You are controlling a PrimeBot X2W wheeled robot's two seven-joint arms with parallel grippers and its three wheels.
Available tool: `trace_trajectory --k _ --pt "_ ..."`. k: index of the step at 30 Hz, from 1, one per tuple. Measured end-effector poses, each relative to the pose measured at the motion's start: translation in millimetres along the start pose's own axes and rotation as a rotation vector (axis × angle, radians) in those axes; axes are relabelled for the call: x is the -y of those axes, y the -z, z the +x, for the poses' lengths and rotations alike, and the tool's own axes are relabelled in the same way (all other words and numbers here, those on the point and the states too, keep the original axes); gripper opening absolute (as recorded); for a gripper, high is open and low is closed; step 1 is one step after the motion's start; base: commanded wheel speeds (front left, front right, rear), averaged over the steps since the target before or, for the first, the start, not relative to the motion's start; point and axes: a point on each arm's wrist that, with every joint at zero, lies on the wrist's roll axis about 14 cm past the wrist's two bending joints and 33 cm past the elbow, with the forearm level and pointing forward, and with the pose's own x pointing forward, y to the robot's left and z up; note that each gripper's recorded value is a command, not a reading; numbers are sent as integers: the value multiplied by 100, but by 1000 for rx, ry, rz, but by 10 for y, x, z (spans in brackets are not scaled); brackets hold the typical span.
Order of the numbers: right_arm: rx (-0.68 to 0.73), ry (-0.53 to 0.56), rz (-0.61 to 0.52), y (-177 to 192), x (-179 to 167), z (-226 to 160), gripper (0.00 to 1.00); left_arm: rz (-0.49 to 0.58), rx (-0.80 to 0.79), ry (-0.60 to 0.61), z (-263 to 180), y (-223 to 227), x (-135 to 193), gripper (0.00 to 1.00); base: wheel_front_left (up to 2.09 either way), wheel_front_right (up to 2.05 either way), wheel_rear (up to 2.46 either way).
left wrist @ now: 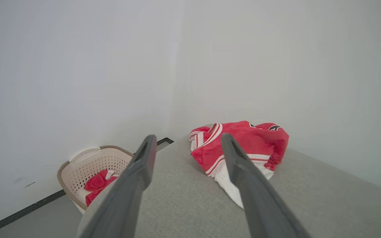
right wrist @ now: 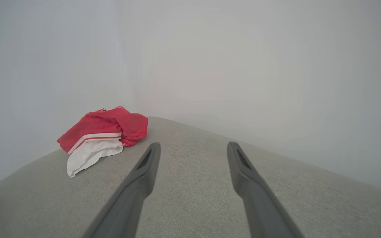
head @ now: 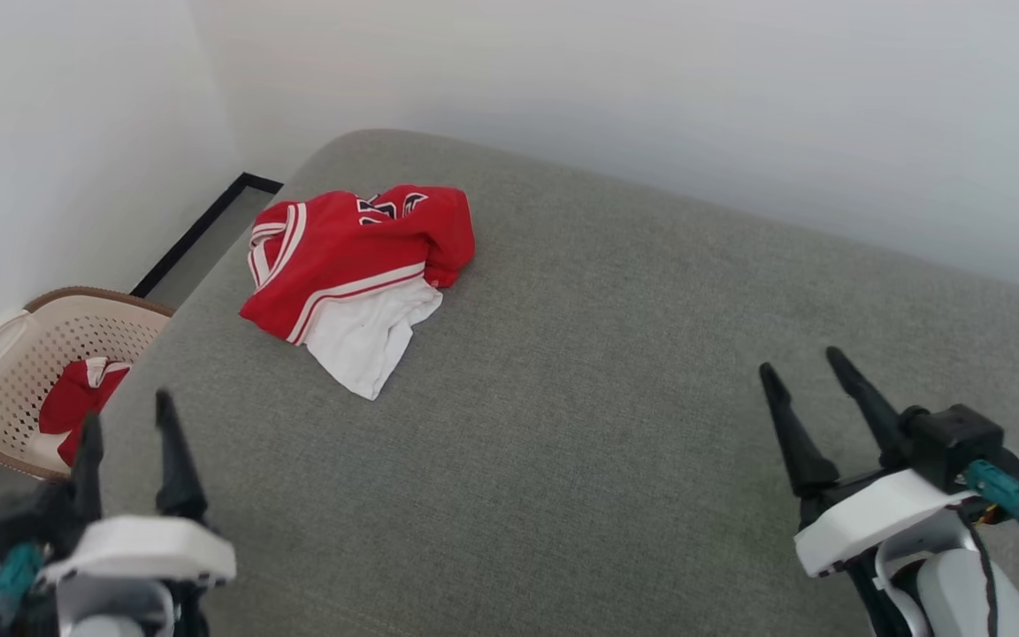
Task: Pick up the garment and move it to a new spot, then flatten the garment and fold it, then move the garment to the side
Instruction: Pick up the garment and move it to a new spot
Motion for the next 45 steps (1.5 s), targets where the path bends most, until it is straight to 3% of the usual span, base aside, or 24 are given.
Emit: trace_trajectory --k 6,19,28,35,40,45 --pt "4 52 4 11 227 -15 100 -4 6 88 372 -77 312 100 0 0 0" --pt "2 150 -20 75 861 62 100 62 -80 212 1727 22 945 100 0 0 0" --pt "-47 231 -12 385 1321 17 100 151 -446 199 2215 970 1241 100 0 0 0" --pt "-115 269 -9 672 1553 -69 100 180 -894 67 2006 1918 1158 100 0 0 0" --pt "-154 279 -10 804 1635 -108 100 194 -1085 10 1916 2179 1153 100 0 0 0" --pt "-166 278 -9 832 1644 -115 100 200 -1168 -16 1860 2248 1162 100 0 0 0"
